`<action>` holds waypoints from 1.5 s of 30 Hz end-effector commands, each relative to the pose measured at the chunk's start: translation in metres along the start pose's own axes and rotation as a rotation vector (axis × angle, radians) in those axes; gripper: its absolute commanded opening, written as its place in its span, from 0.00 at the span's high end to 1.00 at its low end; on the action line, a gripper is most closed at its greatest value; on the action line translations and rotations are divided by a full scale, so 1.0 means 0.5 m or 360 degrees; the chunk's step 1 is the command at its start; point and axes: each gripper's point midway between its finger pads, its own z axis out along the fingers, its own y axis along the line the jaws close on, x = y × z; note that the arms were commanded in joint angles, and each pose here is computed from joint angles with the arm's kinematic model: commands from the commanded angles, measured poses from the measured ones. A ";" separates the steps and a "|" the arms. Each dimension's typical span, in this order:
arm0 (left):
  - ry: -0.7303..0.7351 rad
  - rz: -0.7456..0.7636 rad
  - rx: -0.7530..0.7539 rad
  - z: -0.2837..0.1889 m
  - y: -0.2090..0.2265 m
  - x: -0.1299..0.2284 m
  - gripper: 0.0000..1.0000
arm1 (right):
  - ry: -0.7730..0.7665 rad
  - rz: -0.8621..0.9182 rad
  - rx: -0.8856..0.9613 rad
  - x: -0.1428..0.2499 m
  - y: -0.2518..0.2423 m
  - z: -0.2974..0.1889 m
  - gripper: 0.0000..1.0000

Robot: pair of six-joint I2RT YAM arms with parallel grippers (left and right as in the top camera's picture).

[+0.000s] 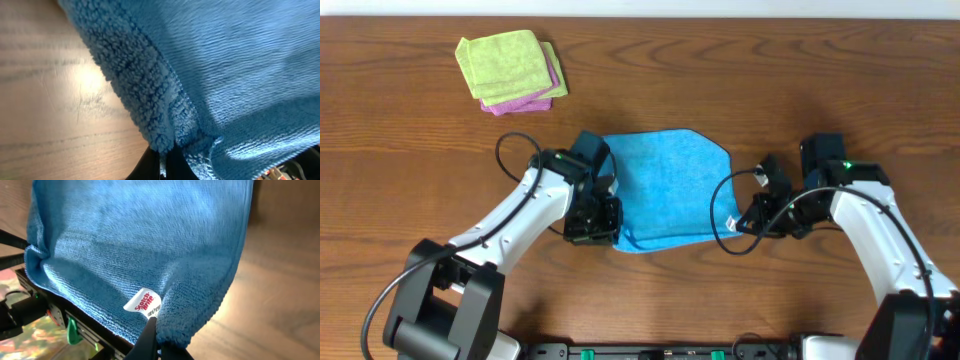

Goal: Fold the cloth

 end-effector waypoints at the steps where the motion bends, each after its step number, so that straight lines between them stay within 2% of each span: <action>1: 0.0013 -0.0055 -0.0084 0.012 0.036 0.026 0.94 | 0.0011 0.0092 0.0078 0.023 -0.019 0.001 0.98; 7: 0.0056 -0.0090 -0.0107 0.039 0.071 0.067 0.94 | 0.0034 0.0142 0.0149 0.040 -0.037 0.006 0.99; 11: 0.0053 -0.0092 -0.0131 0.040 0.079 0.070 0.94 | 0.0005 0.0147 0.0152 0.031 -0.038 0.006 0.97; 15: 0.0029 -0.0080 -0.0121 0.041 0.076 0.062 0.94 | -0.0155 0.0143 0.0185 -0.020 -0.047 0.003 0.75; 16: 0.0028 -0.0081 -0.0121 0.041 0.077 0.061 0.94 | -0.0198 0.0140 0.0181 -0.034 -0.047 0.001 0.62; 19: 0.0025 -0.0094 -0.0117 0.039 0.079 0.059 0.94 | -0.0310 0.0120 0.0175 -0.069 -0.045 -0.004 0.51; 25: -0.0004 -0.0144 -0.0061 0.028 0.074 0.044 0.94 | -0.0544 0.0021 0.0230 -0.142 -0.053 -0.025 0.46; 31: -0.0136 -0.0152 0.0095 0.001 0.024 -0.001 0.94 | -0.0750 -0.0052 0.0287 -0.222 -0.070 -0.033 0.41; 33: -0.0184 -0.0129 0.0160 -0.013 0.002 -0.017 0.88 | -0.0763 -0.0014 0.0273 -0.239 -0.080 -0.018 0.41; 34: -0.0205 -0.0110 0.0206 -0.021 -0.013 -0.026 0.79 | -0.0759 0.0002 0.0258 -0.247 -0.085 -0.006 0.42; 37: -0.0258 -0.0127 0.0332 -0.035 -0.049 -0.050 0.43 | -0.0723 0.0062 0.0189 -0.264 -0.100 0.039 0.45; 39: -0.0287 -0.0151 0.0357 -0.036 -0.058 -0.059 0.27 | -0.0698 0.0089 0.0136 -0.269 -0.103 0.061 0.48; 43: -0.0362 -0.0081 0.0388 -0.037 -0.082 -0.079 0.21 | -0.0678 0.0143 0.0043 -0.281 -0.105 0.093 0.51; 45: -0.0404 -0.0072 0.0363 -0.033 -0.086 -0.088 0.30 | -0.0688 0.0158 0.0012 -0.288 -0.104 0.099 0.53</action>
